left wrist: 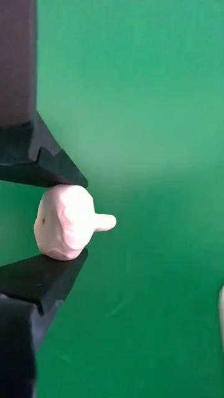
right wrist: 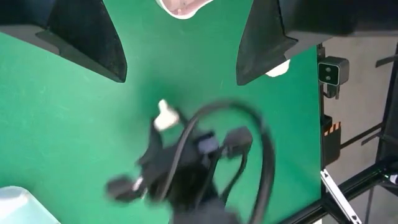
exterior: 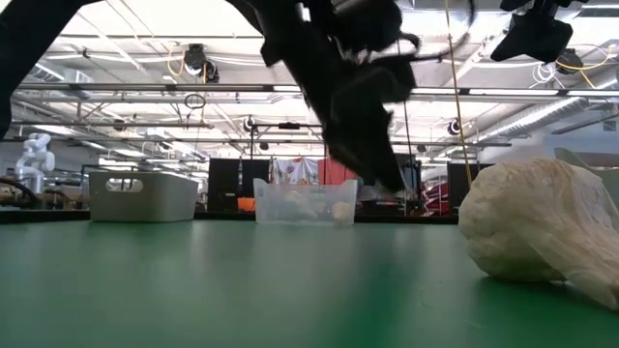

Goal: Sort produce into baskets
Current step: Put the garlic into the transparent bin

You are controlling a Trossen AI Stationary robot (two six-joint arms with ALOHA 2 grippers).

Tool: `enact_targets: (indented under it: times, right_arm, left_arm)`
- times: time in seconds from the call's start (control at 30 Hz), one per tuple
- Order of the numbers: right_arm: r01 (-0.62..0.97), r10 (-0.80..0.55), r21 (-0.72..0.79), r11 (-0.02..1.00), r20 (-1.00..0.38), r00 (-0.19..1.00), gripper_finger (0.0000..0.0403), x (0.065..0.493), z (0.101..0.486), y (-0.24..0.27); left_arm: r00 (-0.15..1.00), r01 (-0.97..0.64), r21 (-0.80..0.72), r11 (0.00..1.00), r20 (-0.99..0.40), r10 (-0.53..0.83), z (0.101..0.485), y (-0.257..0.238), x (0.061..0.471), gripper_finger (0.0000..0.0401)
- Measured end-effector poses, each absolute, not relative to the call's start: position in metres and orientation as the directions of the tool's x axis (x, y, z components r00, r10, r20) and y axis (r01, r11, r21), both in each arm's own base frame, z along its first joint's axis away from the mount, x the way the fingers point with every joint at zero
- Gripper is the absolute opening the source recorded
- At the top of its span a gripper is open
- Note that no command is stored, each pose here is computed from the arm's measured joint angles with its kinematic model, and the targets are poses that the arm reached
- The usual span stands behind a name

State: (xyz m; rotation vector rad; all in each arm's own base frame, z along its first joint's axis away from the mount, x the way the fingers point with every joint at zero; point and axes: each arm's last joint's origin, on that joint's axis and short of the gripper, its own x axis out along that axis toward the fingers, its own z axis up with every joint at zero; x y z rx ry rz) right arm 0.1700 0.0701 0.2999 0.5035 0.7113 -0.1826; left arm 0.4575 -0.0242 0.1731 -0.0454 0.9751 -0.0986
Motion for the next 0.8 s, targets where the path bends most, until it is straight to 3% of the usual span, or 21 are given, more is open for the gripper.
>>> enact_targets:
  times: [0.17, 0.4, 0.53, 0.8]
  right_arm:
    - [0.339, -0.003, 0.385, 0.858, -0.657, 0.754, 0.0293, 0.171, 0.300, 0.069]
    - [0.393, -0.062, 0.398, 0.829, -0.633, 0.771, 0.0293, 0.173, 0.302, 0.067]
    - [0.413, -0.074, 0.410, 0.813, -0.631, 0.772, 0.0293, 0.176, 0.300, 0.068]
    - [0.452, -0.084, 0.426, 0.784, -0.648, 0.757, 0.0293, 0.189, 0.292, 0.073]
  left_arm:
    - [0.640, 0.029, -0.032, 0.999, -0.767, -0.043, 0.226, 0.019, 0.443, 0.0163]
    - [0.668, -0.260, 0.040, 0.965, -0.714, 0.210, 0.280, 0.111, 0.403, 0.0163]
    - [0.636, -0.418, -0.009, 0.908, -0.717, 0.285, 0.285, 0.159, 0.383, 0.0163]
    - [0.529, -0.628, -0.140, 0.766, -0.798, 0.288, 0.262, 0.218, 0.354, 0.0163]
